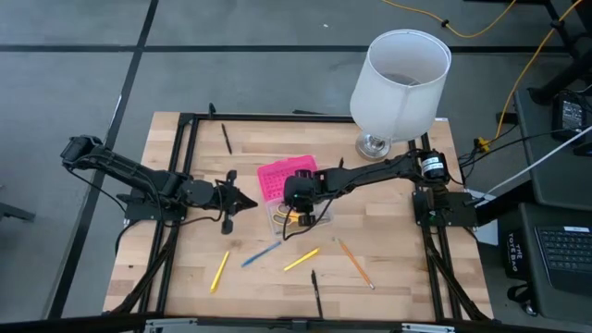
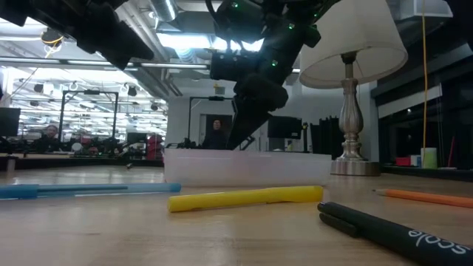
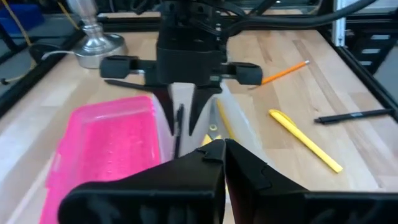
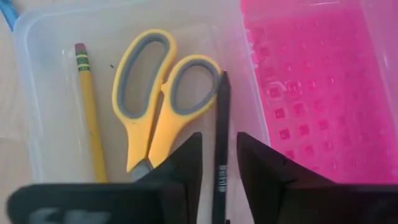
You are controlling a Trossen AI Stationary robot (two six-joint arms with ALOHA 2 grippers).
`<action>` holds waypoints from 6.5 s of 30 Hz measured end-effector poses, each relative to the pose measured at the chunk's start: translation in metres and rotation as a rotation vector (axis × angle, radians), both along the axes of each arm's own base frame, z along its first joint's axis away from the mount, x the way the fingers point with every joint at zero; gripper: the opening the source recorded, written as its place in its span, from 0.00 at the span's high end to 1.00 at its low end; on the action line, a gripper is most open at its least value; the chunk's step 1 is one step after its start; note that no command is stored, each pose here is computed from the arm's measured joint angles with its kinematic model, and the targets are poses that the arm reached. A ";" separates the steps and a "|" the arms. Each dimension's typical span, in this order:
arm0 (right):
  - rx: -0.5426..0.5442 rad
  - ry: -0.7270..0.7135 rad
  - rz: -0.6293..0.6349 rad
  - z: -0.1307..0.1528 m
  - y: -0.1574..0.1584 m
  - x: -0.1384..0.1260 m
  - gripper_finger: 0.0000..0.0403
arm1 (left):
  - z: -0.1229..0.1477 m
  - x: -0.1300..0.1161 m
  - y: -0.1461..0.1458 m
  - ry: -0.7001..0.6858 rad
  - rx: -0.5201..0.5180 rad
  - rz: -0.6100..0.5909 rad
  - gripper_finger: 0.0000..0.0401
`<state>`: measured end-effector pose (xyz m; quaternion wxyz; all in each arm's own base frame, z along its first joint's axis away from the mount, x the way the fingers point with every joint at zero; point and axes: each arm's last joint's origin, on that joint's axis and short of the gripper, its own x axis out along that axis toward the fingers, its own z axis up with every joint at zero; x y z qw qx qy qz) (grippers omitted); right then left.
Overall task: Pick & place school supplies into a supply box
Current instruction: Put the orange pencil into the pink supply box
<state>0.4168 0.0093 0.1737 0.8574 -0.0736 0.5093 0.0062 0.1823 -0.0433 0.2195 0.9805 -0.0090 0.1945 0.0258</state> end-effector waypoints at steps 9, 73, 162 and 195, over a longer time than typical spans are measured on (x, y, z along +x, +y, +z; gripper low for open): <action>0.032 0.062 -0.071 0.015 0.010 -0.003 0.71 | 0.003 -0.001 -0.001 -0.021 0.078 -0.018 1.00; 0.280 0.261 -0.787 0.039 0.187 -0.154 0.98 | -0.008 -0.041 0.004 -0.186 0.131 0.047 0.99; 0.213 0.282 -0.833 -0.026 0.207 -0.143 0.68 | -0.008 -0.041 0.004 -0.184 0.153 0.060 0.99; 0.177 0.314 -0.830 -0.042 0.209 -0.140 0.95 | -0.008 -0.041 0.004 -0.184 0.153 0.060 0.99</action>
